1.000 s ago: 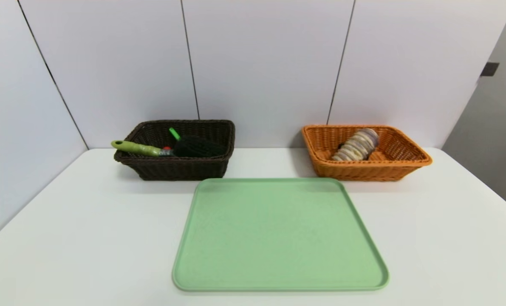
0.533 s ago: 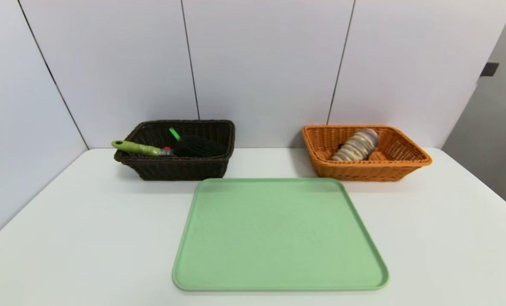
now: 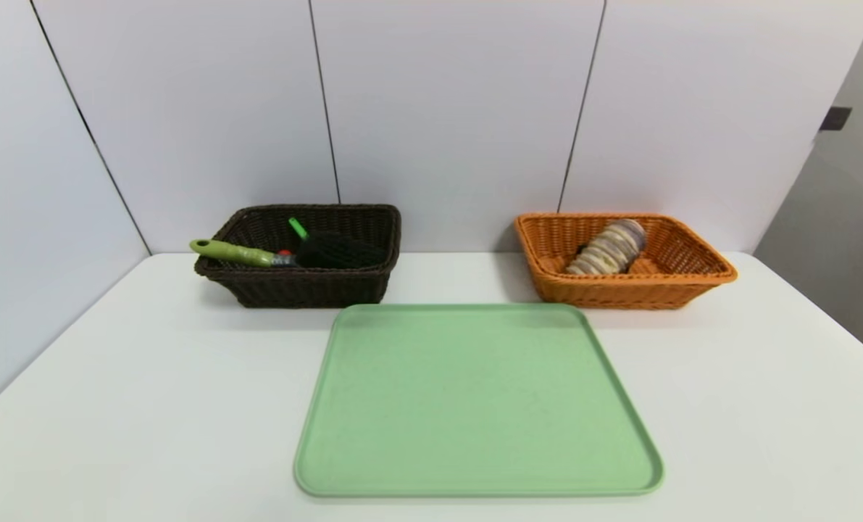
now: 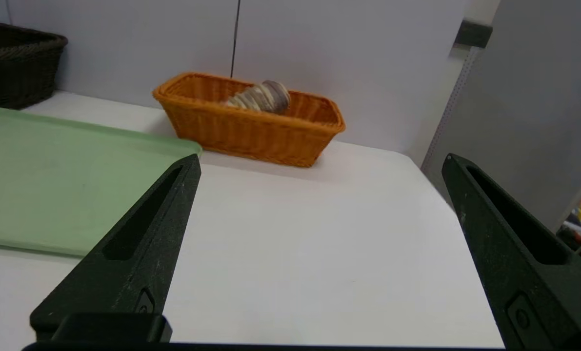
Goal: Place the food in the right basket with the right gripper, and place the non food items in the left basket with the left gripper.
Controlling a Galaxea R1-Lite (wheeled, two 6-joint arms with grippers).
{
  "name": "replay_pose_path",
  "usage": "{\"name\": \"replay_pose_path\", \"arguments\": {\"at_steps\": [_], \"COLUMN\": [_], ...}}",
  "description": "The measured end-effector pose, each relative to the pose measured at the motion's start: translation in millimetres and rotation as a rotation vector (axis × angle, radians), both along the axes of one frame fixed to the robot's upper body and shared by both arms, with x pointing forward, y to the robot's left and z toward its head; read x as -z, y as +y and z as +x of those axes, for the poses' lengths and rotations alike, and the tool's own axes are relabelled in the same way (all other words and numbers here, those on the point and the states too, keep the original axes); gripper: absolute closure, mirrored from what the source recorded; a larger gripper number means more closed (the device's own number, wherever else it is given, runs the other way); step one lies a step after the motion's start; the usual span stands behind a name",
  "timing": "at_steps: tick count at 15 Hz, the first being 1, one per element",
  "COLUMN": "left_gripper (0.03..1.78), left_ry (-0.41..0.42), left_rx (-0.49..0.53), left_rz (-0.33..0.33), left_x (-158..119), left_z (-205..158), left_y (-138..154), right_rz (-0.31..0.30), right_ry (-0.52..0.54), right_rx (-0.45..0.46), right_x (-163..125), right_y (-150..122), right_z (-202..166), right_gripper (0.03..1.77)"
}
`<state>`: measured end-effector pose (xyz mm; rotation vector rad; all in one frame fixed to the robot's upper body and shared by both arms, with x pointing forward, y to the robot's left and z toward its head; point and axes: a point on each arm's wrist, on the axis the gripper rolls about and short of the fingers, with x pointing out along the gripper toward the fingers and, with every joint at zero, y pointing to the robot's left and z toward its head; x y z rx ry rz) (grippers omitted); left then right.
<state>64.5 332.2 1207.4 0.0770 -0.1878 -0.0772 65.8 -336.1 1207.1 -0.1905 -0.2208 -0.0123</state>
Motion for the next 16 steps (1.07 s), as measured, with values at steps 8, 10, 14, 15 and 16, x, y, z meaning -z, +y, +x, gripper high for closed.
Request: {"name": "replay_pose_path", "arguments": {"at_steps": [8,10,14,15,16], "left_gripper": [0.12,0.12,0.12,0.12,0.12], "left_ry": [0.107,0.121,0.147,0.151,0.152], "left_rx": [-0.067,-0.075,-0.05,-0.057,-0.072], "left_rz": [-0.193,-0.072,0.018,-0.049,-0.093], "left_x": [16,18,21,21,21], "left_z": [4,4,4,4,4], "left_y": [2,2,1,1,2], "right_rz": [0.092,0.09,0.104,0.107,0.11], "right_ry": [0.222,0.222,0.223,0.222,0.222], "right_rx": [-0.034,-0.034,-0.028,-0.026,-0.023], "right_x": [24,25,25,25,25], "right_y": [1,0,0,0,0], "right_z": [3,3,3,3,3], "right_gripper": [0.09,0.09,0.09,0.09,0.09]}}
